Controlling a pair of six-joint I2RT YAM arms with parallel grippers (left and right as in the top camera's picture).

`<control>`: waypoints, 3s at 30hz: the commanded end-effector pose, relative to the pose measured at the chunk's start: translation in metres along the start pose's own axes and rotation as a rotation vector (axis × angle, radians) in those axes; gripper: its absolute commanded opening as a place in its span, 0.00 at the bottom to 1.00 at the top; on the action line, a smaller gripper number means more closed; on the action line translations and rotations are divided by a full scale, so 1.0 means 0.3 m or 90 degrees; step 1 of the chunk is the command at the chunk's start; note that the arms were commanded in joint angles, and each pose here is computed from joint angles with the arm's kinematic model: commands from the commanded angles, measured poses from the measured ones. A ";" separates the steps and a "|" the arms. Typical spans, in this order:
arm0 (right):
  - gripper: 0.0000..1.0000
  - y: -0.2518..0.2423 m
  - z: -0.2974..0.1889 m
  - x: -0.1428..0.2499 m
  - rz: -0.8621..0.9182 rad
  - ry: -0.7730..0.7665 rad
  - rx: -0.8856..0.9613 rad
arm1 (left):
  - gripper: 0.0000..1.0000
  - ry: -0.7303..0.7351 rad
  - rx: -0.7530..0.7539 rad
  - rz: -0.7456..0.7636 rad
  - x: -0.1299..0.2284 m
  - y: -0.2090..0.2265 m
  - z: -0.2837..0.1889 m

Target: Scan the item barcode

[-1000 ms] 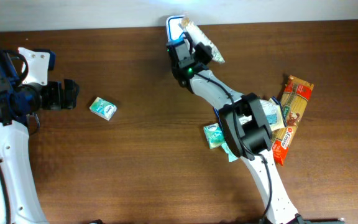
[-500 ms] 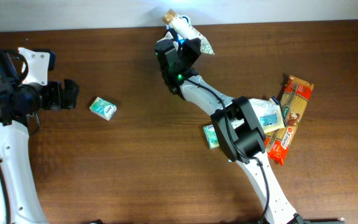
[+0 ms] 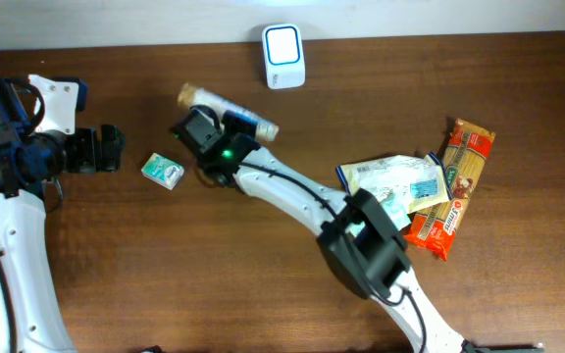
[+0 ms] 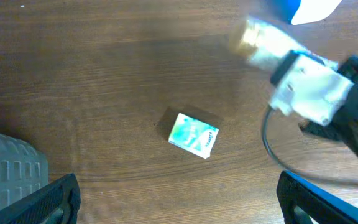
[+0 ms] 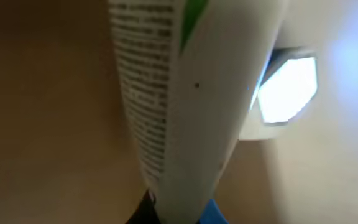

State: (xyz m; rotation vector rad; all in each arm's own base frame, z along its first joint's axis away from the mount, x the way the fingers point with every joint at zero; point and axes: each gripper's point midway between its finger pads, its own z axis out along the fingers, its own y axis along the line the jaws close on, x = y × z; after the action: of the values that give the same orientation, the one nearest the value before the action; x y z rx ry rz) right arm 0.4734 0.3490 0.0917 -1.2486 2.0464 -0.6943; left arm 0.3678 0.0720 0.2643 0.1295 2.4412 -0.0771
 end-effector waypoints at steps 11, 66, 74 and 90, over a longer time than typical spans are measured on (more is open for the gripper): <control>0.04 0.371 -0.265 0.556 0.379 0.478 -0.519 | 0.99 -0.004 0.009 0.009 -0.006 -0.010 -0.001; 0.04 0.367 -0.273 -0.201 0.287 -0.099 -0.610 | 0.99 -0.004 0.009 0.009 -0.006 -0.010 -0.001; 0.75 0.281 -0.214 -0.329 0.291 -0.239 -0.563 | 0.99 -0.004 0.009 0.009 -0.006 -0.010 -0.001; 0.45 0.585 -0.119 -0.478 0.383 -0.291 -0.608 | 0.99 -0.004 0.009 0.009 -0.006 -0.010 -0.001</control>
State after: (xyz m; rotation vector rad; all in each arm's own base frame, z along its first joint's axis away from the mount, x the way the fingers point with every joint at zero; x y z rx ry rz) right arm 0.3891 0.5623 0.0499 -1.0703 2.1008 0.8539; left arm 0.3678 0.0721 0.2642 0.1293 2.4416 -0.0768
